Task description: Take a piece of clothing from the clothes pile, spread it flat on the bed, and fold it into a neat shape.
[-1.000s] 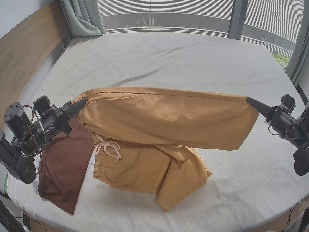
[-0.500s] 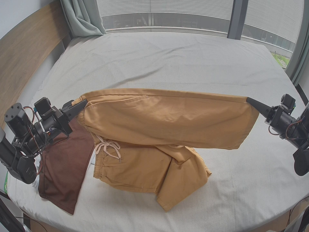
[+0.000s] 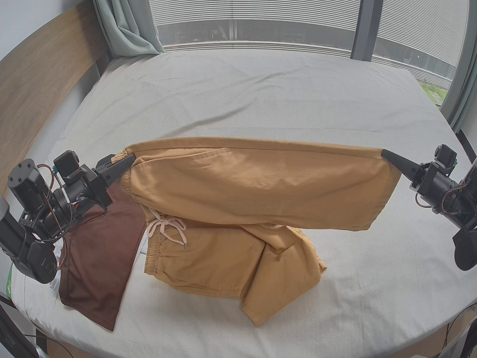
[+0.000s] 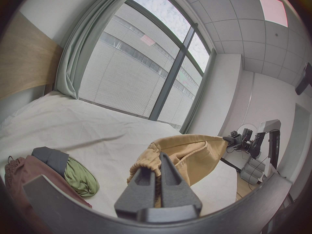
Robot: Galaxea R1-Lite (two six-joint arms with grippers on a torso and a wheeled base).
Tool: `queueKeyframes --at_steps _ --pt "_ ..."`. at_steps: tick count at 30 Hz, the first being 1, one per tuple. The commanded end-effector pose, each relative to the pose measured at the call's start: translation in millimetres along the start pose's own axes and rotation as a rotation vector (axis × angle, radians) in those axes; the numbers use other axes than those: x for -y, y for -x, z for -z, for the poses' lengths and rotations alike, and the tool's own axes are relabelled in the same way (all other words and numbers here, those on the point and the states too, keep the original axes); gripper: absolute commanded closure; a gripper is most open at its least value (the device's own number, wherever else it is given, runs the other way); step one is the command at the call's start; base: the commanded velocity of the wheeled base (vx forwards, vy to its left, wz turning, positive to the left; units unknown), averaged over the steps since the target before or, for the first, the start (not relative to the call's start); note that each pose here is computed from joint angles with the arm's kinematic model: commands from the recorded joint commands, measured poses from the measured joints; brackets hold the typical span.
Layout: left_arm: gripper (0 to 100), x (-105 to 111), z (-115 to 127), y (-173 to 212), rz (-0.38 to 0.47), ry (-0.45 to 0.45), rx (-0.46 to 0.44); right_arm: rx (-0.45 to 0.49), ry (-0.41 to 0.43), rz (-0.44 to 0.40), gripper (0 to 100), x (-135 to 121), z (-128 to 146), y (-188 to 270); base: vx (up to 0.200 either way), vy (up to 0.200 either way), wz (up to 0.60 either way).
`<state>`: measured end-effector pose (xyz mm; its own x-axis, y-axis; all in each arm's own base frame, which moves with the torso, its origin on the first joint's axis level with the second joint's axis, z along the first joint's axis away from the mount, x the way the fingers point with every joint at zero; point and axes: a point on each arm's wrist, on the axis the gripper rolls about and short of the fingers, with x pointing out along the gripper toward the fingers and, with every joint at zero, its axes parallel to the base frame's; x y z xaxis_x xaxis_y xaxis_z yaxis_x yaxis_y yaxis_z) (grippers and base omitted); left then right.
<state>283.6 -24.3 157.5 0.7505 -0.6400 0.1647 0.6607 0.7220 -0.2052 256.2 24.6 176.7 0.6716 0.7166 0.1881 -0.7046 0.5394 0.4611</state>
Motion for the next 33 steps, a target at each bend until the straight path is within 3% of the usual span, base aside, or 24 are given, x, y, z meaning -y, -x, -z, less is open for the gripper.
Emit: queueKeyframes --at_steps 1,10,33 --pt "100 -0.1 2.5 -0.4 0.0 0.02 -0.007 0.001 0.003 -0.005 100 0.7 -0.8 -2.3 0.0 0.0 0.0" --pt "100 -10.5 18.2 -6.2 -0.02 0.051 -0.044 0.012 0.016 -0.012 100 14.7 -6.2 -16.1 0.0 0.0 0.0" --pt "100 -51.7 37.4 -47.1 -0.082 0.043 -0.005 0.02 0.017 0.002 100 80.5 -1.7 -60.3 0.0 0.0 0.0"
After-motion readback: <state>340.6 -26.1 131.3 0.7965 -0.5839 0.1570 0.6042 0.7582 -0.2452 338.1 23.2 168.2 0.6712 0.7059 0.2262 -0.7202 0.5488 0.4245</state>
